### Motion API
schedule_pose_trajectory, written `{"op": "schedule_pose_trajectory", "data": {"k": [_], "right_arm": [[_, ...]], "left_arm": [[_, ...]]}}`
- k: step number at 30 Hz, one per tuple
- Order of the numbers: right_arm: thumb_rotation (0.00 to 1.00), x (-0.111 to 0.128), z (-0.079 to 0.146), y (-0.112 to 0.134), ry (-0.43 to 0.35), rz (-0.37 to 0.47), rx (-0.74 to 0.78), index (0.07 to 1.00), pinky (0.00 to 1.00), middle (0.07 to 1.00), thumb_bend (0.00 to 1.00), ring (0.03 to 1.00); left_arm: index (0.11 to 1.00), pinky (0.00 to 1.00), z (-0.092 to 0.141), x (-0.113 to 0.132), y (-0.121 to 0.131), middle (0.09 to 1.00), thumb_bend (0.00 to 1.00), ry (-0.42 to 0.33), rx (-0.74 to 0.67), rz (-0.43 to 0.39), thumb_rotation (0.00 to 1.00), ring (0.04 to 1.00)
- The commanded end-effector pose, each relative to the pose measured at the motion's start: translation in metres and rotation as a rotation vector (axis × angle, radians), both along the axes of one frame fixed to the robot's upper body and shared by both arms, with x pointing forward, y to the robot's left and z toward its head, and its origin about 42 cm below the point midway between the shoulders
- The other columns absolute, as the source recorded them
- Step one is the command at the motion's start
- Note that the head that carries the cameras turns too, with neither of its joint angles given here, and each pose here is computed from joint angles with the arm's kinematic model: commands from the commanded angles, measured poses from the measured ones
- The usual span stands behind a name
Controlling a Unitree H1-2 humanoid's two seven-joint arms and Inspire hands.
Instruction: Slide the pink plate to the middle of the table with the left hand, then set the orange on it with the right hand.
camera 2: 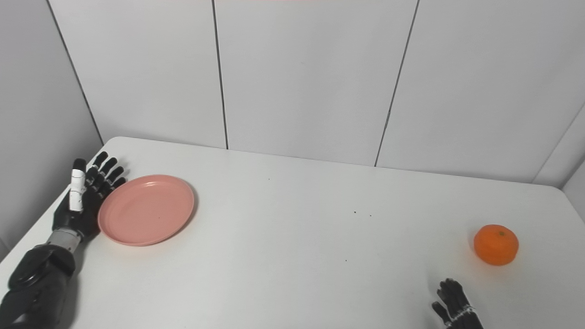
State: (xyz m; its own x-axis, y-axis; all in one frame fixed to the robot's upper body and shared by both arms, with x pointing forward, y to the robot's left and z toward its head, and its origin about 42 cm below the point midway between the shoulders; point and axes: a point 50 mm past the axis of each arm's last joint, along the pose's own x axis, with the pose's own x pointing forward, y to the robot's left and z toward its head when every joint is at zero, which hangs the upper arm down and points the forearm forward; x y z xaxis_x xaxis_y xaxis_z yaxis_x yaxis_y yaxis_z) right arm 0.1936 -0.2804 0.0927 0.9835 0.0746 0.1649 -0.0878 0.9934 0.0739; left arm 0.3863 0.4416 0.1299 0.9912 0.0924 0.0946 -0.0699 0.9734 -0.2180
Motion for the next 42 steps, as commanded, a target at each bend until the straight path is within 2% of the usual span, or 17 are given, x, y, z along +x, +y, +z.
{"op": "schedule_pose_trajectory", "data": {"k": [1,6,10,12,19,27,36,39,42], "right_arm": [[0.85,0.001,-0.017,0.001,0.112,0.001,0.006,0.905,0.92,0.927,0.85,0.941],[0.85,0.001,-0.017,0.001,0.112,0.002,0.006,0.902,0.92,0.93,0.85,0.944],[0.85,0.001,-0.017,0.002,0.114,-0.001,0.006,0.899,0.92,0.929,0.84,0.944],[0.85,0.0,-0.017,0.002,0.113,0.0,0.003,0.897,0.91,0.926,0.85,0.941],[0.85,0.0,-0.016,0.003,0.11,0.001,0.005,0.901,0.92,0.924,0.85,0.94],[0.85,-0.001,-0.015,0.004,0.111,0.002,0.004,0.899,0.91,0.924,0.85,0.937],[0.85,-0.002,-0.014,0.004,0.109,0.005,-0.003,0.908,0.92,0.934,0.86,0.947],[0.85,-0.002,-0.014,0.004,0.11,0.005,0.0,0.907,0.92,0.931,0.85,0.944],[0.85,-0.002,-0.014,0.004,0.109,0.008,0.0,0.908,0.92,0.933,0.85,0.947]], "left_arm": [[1.0,0.98,0.015,0.007,0.002,1.0,0.94,-0.044,0.005,-0.018,0.85,0.99],[1.0,1.0,0.009,0.006,-0.001,1.0,0.94,-0.033,-0.035,-0.031,0.85,1.0],[1.0,0.96,0.005,0.006,-0.005,1.0,0.93,-0.015,-0.063,-0.033,0.85,0.97],[1.0,0.91,0.005,0.006,-0.011,0.986,0.92,-0.019,-0.065,-0.036,0.85,0.946],[1.0,0.88,0.008,0.004,-0.033,0.999,0.93,-0.015,-0.057,-0.074,0.86,0.929],[1.0,0.85,0.011,-0.001,-0.052,0.961,0.92,-0.019,-0.077,-0.107,0.86,0.92],[1.0,0.91,0.009,-0.008,-0.063,0.991,0.93,-0.002,-0.095,-0.124,0.86,0.948],[1.0,0.86,0.011,-0.011,-0.07,0.977,0.95,0.01,-0.103,-0.122,0.86,0.929],[1.0,0.85,0.014,-0.013,-0.078,0.978,0.96,0.017,-0.107,-0.127,0.86,0.924]]}}
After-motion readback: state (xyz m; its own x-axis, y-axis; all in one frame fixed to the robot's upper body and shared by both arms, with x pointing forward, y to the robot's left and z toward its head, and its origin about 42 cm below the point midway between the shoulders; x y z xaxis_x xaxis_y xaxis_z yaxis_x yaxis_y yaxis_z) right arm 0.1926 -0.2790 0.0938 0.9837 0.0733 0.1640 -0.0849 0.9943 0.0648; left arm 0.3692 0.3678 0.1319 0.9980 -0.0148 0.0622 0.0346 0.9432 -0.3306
